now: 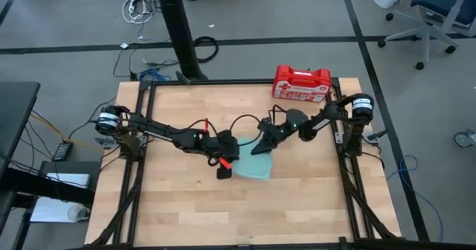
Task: Roll bandage
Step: Close the transparent food container lid
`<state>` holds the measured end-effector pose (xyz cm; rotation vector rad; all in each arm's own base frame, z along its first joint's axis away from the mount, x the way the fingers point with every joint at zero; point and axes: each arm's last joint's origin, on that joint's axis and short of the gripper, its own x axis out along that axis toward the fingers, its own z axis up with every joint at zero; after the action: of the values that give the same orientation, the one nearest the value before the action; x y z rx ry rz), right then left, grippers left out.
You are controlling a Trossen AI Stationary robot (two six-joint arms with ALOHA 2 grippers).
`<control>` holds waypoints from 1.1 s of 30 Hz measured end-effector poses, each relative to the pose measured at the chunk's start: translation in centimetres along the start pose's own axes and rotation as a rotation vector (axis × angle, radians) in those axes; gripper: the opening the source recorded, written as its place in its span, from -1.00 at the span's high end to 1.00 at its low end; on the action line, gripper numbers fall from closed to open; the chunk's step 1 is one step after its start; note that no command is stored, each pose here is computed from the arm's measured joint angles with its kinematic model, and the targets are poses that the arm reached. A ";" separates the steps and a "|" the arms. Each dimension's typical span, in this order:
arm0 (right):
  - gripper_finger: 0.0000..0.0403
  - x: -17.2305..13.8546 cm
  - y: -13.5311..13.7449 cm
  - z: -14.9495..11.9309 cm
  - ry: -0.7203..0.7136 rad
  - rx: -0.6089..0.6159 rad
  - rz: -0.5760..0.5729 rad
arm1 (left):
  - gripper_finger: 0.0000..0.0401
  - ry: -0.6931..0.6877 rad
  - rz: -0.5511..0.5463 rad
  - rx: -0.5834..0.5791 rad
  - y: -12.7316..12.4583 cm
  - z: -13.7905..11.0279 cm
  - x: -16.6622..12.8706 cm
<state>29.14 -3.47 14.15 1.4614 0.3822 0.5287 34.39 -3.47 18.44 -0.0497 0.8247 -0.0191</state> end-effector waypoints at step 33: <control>0.26 0.3 -0.9 -6.8 -0.097 0.191 -0.121 | 1.00 0.057 0.040 0.146 -0.2 -0.5 -1.9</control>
<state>25.72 2.33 12.73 1.6294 0.4500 0.3297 32.73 -3.67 19.51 0.1050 0.8789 -0.0434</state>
